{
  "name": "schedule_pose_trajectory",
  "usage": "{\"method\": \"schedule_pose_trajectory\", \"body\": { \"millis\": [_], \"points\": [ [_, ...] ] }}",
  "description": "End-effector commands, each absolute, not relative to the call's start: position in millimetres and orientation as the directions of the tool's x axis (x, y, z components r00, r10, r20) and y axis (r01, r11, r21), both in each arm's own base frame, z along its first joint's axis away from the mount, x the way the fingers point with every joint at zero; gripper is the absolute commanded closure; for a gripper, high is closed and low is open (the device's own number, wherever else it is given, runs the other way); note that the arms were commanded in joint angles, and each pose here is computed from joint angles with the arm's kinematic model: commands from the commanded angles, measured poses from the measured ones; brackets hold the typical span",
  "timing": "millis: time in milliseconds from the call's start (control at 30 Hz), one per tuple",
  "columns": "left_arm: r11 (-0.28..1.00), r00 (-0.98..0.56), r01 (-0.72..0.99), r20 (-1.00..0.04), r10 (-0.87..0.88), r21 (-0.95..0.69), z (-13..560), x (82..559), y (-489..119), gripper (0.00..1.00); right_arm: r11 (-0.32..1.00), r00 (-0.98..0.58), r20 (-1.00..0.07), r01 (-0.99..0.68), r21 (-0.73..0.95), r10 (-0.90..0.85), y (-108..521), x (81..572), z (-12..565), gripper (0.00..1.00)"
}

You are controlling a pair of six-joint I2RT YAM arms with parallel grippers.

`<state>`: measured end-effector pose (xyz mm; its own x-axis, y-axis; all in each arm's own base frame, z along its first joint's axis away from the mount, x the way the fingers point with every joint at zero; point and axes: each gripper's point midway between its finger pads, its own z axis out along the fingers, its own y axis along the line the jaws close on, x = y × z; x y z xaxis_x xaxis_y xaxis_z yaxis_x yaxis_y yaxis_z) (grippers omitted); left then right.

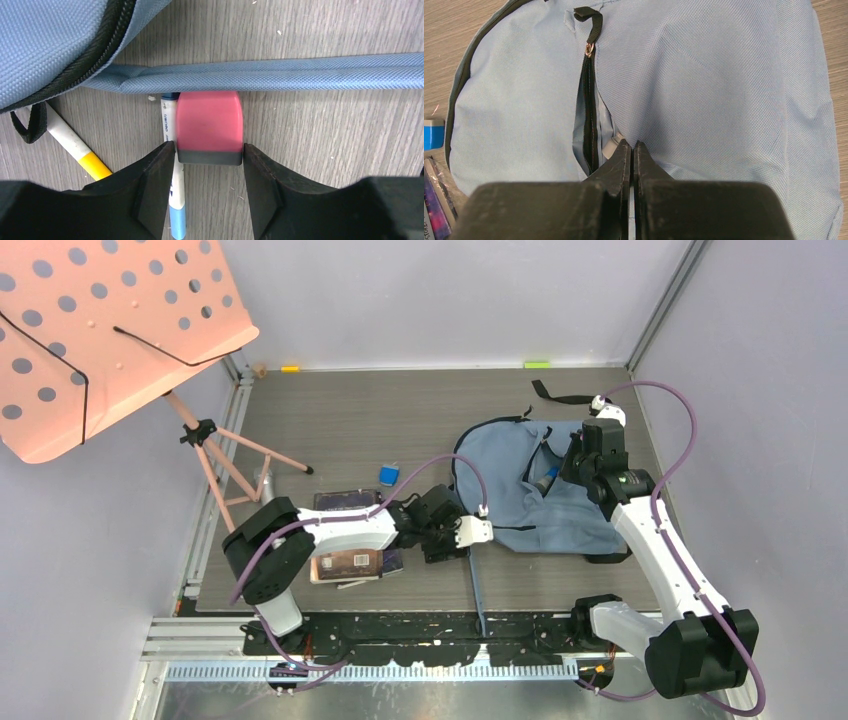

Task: Pack the student bag
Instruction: Pick up the stationery from the center of the board, then place the stationery in the student bag.

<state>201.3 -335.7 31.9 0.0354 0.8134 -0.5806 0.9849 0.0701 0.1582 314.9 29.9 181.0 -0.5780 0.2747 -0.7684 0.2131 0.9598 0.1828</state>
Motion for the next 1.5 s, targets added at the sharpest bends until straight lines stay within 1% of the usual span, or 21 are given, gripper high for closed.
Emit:
{"method": "schedule_pose_trajectory", "body": {
  "millis": [0,100,167,200,300,367,533,700,767,833,933,1033,1200,1300,1467],
  "points": [
    [0.111,0.014,0.98,-0.61,0.792,0.167,42.4,204.1,-339.9,0.45,0.96,-0.515,-0.811,0.181,0.213,0.277,33.7,319.8,204.1,0.99],
    [0.119,-0.003,0.982,-0.619,0.785,0.147,42.2,201.5,-341.9,0.4,0.96,-0.515,-0.811,0.181,0.214,0.278,33.6,319.8,204.2,1.0],
    [0.124,-0.011,0.983,-0.621,0.784,0.139,40.9,200.5,-342.8,0.4,0.96,-0.515,-0.811,0.18,0.214,0.277,33.9,320.0,204.0,0.99],
    [0.125,-0.012,0.983,-0.624,0.782,0.137,41.6,200.6,-343.8,0.41,0.96,-0.515,-0.811,0.18,0.213,0.277,33.7,319.9,204.2,0.99],
    [0.143,-0.016,0.978,-0.63,0.776,0.151,48.4,203.9,-343.4,0.49,0.96,-0.514,-0.812,0.182,0.213,0.277,33.2,319.4,204.1,0.99],
    [0.16,-0.015,0.973,-0.646,0.763,0.166,58.3,206.0,-343.4,0.51,0.96,-0.514,-0.812,0.182,0.213,0.278,33.2,319.3,203.9,1.0],
    [0.184,-0.044,0.975,-0.699,0.714,0.126,84.8,195.9,-343.1,0.54,0.959,-0.512,-0.812,0.184,0.215,0.28,33.0,319.2,204.5,1.0],
    [0.206,-0.092,0.976,-0.712,0.696,0.075,98.2,183.7,-334.4,0.55,0.96,-0.511,-0.813,0.182,0.215,0.279,33.2,319.2,205.1,1.0],
    [0.238,-0.123,0.97,-0.725,0.677,0.057,106.5,181.6,-332.0,0.55,0.959,-0.512,-0.813,0.184,0.214,0.279,32.9,318.6,204.7,1.0],
    [0.287,-0.161,0.957,-0.76,0.629,0.035,122.2,183.3,-335.4,0.56,0.959,-0.508,-0.815,0.183,0.215,0.279,32.8,318.4,206.1,0.99],
    [0.382,-0.239,0.924,-0.825,0.512,-0.03,151.9,191.6,-350.5,0.56,0.96,-0.501,-0.819,0.178,0.217,0.279,33.0,318.0,208.1,0.99],
    [0.455,-0.337,0.879,-0.858,0.386,-0.141,174.9,201.6,-373.6,0.56,0.959,-0.494,-0.823,0.179,0.218,0.279,32.3,317.3,210.0,0.99],
    [0.481,-0.443,0.821,-0.874,0.2,-0.306,204.7,220.1,-420.4,0.56,0.958,-0.481,-0.83,0.181,0.221,0.282,31.1,314.8,213.3,0.99],
    [0.478,-0.478,0.805,-0.862,0.171,-0.351,208.3,232.4,-445.6,0.56,0.958,-0.472,-0.835,0.181,0.222,0.283,30.3,312.8,215.6,0.99],
    [0.448,-0.536,0.794,-0.821,0.198,-0.411,203.8,244.7,-483.9,0.58,0.957,-0.456,-0.843,0.184,0.224,0.285,28.6,310.9,219.5,0.99]
  ]
}}
